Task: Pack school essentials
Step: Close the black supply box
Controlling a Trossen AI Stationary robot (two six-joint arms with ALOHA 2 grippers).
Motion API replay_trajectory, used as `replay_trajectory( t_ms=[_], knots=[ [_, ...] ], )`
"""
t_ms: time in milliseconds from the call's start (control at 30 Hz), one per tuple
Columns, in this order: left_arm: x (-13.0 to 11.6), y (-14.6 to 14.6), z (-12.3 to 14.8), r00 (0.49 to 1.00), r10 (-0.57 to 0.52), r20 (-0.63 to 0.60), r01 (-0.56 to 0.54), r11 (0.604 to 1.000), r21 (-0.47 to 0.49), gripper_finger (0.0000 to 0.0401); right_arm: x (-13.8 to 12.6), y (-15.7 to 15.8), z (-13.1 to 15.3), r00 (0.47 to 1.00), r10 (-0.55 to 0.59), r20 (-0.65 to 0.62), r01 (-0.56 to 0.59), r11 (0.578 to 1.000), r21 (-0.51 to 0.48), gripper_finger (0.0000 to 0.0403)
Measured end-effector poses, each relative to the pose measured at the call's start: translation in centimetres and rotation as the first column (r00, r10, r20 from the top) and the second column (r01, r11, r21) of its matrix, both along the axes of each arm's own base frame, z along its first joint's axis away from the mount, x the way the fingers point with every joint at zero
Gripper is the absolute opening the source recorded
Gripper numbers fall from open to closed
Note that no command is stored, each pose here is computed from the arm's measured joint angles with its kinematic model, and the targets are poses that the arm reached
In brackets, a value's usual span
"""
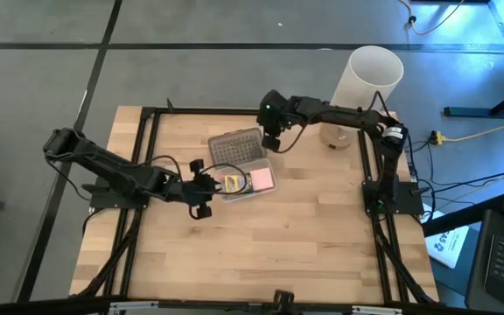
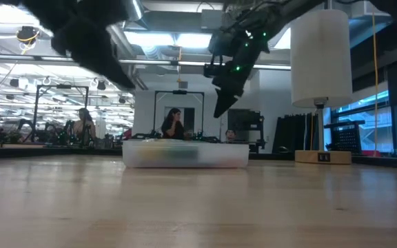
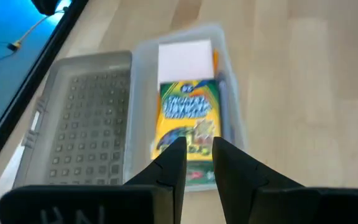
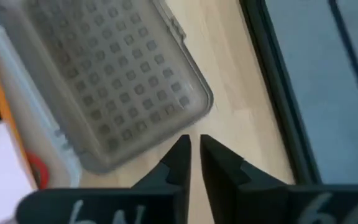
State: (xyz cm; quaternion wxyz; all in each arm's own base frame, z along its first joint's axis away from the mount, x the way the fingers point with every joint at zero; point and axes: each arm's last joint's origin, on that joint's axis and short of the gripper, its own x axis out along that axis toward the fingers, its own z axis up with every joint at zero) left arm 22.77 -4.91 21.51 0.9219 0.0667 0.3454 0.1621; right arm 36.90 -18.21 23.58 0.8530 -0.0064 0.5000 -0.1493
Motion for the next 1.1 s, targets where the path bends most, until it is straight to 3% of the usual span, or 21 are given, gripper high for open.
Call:
replay_trajectory(
  t_ms=[167,300,600,1100],
  knots=[
    [-0.7,0.7,-2.4,1.000,0.003,-0.003,-0.003,1.000,0.016,0.0071,-0.1,-1.9,-1.1,1.000,-0.014,0.022,0.014,1.000,0.019,0.0015],
    [-0.9,1.2,-3.6,1.000,-0.011,0.015,0.011,0.999,-0.032,0.0071,-0.4,-2.6,-1.2,0.998,0.008,0.066,-0.013,0.997,0.082,0.0004],
    [-1.3,2.3,-5.2,0.998,-0.010,0.069,0.014,0.998,-0.054,0.0071,-0.4,-2.8,-1.8,0.997,0.005,0.076,-0.016,0.989,0.144,0.0030],
    [3.0,3.9,-7.5,0.998,-0.068,0.009,0.068,0.997,-0.023,0.0071,-1.1,-4.1,-2.1,0.995,-0.079,0.066,0.066,0.981,0.181,0.0033]
  ],
)
